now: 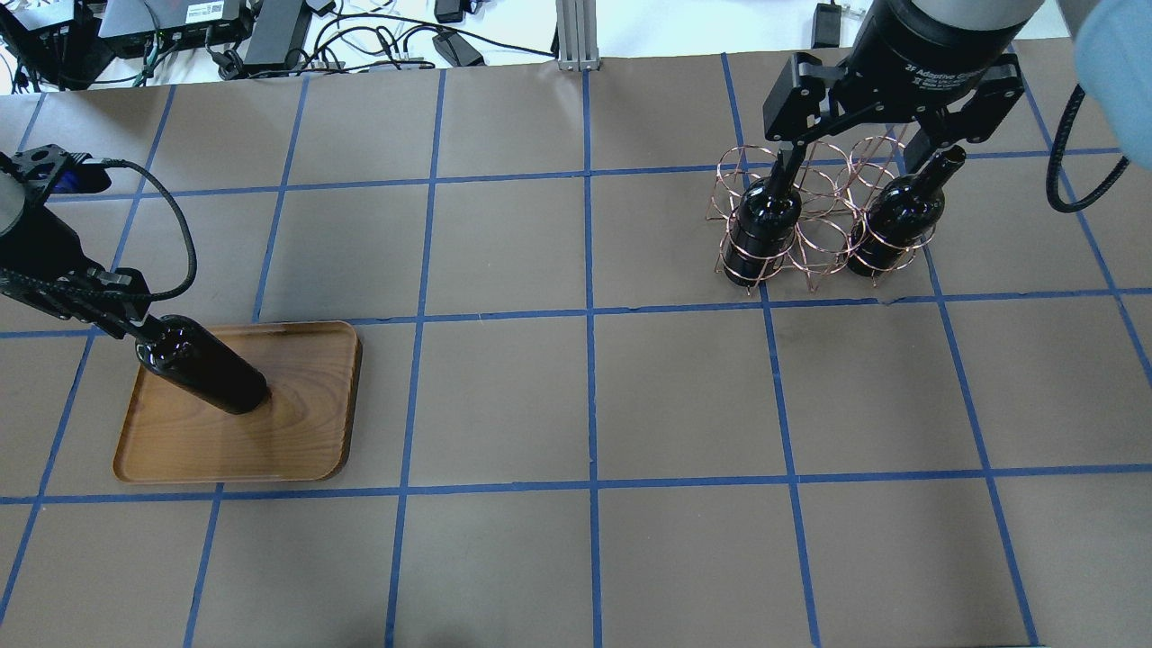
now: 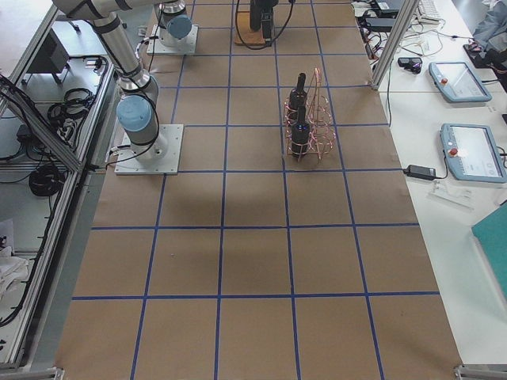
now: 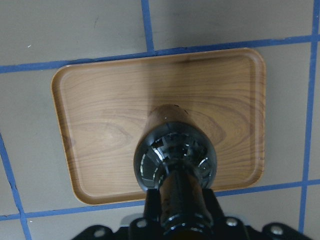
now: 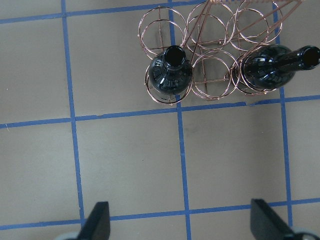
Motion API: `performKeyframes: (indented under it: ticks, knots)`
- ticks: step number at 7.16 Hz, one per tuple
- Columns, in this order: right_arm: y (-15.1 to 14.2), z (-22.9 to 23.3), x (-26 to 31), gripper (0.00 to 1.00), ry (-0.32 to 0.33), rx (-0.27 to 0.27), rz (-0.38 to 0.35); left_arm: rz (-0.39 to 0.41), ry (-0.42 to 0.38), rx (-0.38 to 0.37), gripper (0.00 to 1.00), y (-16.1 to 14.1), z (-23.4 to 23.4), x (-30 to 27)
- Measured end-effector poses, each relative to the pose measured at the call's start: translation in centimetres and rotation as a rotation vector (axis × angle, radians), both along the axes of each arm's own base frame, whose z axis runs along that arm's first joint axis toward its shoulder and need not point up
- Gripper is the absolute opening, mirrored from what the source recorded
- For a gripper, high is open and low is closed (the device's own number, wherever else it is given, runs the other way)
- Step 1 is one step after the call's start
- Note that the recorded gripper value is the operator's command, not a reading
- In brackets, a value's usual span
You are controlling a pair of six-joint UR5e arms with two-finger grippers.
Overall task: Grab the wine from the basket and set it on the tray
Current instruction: 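Lift the bottle with the left gripper and lay it onto the wooden tray, then open the left gripper and release the bottle on the tray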
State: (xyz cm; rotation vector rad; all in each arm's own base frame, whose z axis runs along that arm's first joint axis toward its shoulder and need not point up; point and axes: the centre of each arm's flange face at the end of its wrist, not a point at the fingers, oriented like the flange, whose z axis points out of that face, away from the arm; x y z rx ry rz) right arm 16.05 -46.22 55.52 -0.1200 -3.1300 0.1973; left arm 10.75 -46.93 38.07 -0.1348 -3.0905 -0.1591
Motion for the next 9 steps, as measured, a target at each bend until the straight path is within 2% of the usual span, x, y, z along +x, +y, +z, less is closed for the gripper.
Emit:
performKeyframes:
  ticks: [1,2,3,5,6,7,9]
  knots:
    - [0.0,0.0,0.0,1.0,0.001,0.0,0.0,-0.001,-0.002,0.004,0.49,0.0,-0.1,0.1]
    - [0.0,0.0,0.0,1.0,0.001,0.0,0.0,0.002,-0.002,0.005,0.87,-0.1,-0.1,0.1]
    - [0.0,0.0,0.0,1.0,0.002,0.0,0.0,0.005,0.0,0.006,1.0,-0.2,-0.1,0.2]
    - [0.0,0.0,0.0,1.0,0.002,0.0,0.0,0.02,0.004,0.017,1.0,-0.1,0.4,0.0]
    - [0.0,0.0,0.0,1.0,-0.001,0.0,0.0,0.08,-0.003,0.024,1.0,-0.2,1.5,-0.6]
    - [0.0,0.0,0.0,1.0,-0.002,0.0,0.0,0.143,-0.019,0.023,1.0,-0.7,2.8,-2.3]
    - [0.0,-0.1,0.0,1.0,-0.003,0.002,0.0,0.168,-0.061,-0.012,1.0,-1.7,5.7,-9.0]
